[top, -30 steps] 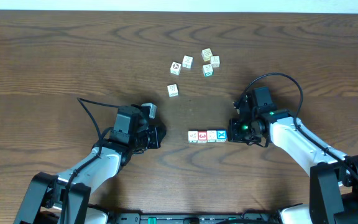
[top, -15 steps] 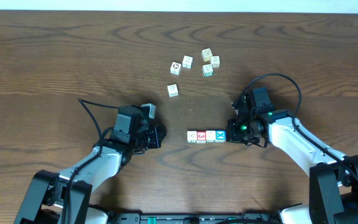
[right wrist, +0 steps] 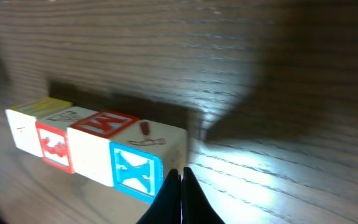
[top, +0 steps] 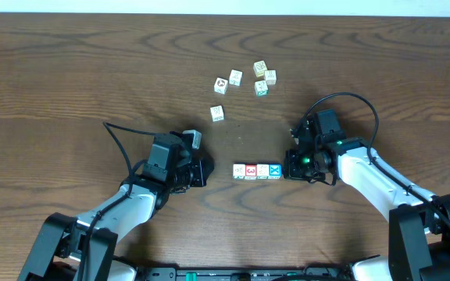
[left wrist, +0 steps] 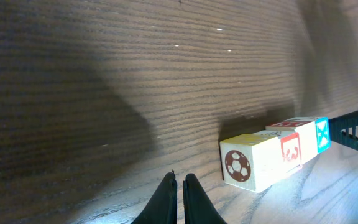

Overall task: Lift 4 blocks
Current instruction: 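Bring the left gripper down beside the A block end of the row, then press both grippers inward on the row ends, squeezing the four blocks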

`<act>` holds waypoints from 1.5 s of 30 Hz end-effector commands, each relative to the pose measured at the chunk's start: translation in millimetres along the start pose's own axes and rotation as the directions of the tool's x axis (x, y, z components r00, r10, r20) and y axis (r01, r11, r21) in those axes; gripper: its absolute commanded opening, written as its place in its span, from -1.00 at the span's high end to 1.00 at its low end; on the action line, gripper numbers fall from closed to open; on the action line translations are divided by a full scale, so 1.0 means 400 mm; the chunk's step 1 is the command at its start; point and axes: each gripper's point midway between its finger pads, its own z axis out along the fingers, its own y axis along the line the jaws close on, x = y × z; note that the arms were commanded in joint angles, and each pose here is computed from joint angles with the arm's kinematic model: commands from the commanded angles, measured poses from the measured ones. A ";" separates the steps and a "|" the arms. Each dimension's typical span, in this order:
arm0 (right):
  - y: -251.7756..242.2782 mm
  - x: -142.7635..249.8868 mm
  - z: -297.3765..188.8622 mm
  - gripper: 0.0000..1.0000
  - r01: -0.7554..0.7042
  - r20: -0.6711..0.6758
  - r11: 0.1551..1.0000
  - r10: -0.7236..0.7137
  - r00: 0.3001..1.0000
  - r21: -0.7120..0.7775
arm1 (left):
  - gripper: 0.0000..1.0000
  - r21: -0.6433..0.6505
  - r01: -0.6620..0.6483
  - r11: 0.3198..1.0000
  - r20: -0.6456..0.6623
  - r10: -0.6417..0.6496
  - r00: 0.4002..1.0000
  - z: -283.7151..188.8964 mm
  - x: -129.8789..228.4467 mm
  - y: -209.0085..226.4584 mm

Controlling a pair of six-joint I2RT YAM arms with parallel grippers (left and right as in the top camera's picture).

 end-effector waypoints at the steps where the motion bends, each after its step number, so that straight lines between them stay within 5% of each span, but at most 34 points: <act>1: -0.026 0.006 0.006 0.98 -0.010 0.001 0.998 0.010 1.000 0.065 | 0.85 0.010 0.001 1.000 -0.003 -0.001 1.000 0.004 -0.005 -0.007; 14: -0.026 0.024 0.015 0.98 -0.006 -0.017 0.998 0.007 1.000 0.067 | 0.86 0.042 -0.125 0.991 -0.047 0.127 0.991 0.023 0.037 -0.054; 45: 0.022 0.024 0.033 0.98 0.003 -0.001 1.000 -0.003 1.000 0.024 | 0.86 0.017 -0.092 0.996 -0.052 0.093 0.994 0.070 -0.009 -0.048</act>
